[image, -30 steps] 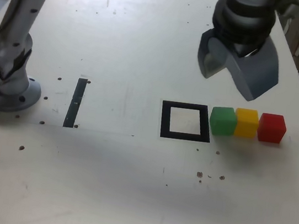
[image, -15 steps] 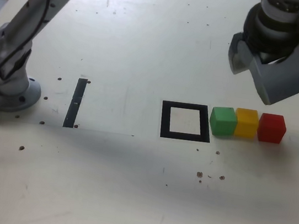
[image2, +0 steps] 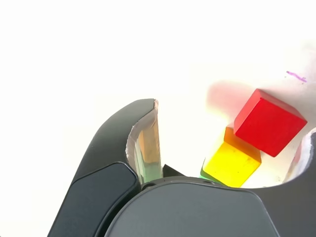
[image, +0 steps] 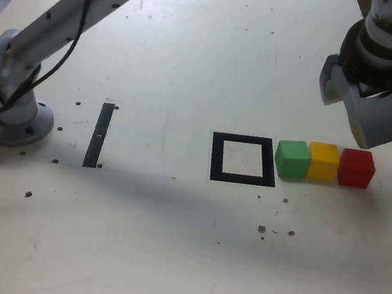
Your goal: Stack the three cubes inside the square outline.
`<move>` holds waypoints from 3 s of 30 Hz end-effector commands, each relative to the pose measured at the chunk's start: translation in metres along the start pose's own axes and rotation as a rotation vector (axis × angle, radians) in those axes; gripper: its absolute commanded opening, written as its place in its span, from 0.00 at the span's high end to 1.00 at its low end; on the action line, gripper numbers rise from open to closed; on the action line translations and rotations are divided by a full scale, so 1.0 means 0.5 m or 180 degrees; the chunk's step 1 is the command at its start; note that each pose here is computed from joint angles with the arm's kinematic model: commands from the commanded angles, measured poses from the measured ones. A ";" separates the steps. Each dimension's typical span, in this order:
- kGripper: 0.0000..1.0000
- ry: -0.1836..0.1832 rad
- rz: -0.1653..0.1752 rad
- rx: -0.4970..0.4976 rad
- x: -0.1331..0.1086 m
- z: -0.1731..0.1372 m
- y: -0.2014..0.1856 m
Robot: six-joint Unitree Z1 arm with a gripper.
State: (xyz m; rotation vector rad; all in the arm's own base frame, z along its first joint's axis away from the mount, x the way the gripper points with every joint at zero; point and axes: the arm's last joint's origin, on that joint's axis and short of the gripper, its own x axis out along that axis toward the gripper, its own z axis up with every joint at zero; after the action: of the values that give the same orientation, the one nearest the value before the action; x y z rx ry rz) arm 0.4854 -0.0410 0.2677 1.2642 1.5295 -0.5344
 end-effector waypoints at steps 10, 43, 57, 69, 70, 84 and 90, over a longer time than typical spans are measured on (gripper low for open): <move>0.03 0.0058 0.0064 0.0206 0.006 0.066 -0.006; 0.10 0.0091 0.0044 0.0269 0.064 0.122 0.014; 0.20 0.0046 0.0062 0.0164 0.070 0.129 0.019; 0.53 0.0032 0.0069 0.0117 0.071 0.132 0.019; 0.56 0.0029 0.0069 0.0120 0.071 0.133 0.019; 0.62 0.0026 0.0068 0.0149 0.070 0.137 0.016; 0.63 0.0046 0.0119 0.0153 0.059 0.142 0.012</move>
State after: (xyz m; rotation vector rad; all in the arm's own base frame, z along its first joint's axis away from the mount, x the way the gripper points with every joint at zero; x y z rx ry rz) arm 0.5244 -0.0819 0.2129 1.3284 1.5180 -0.5480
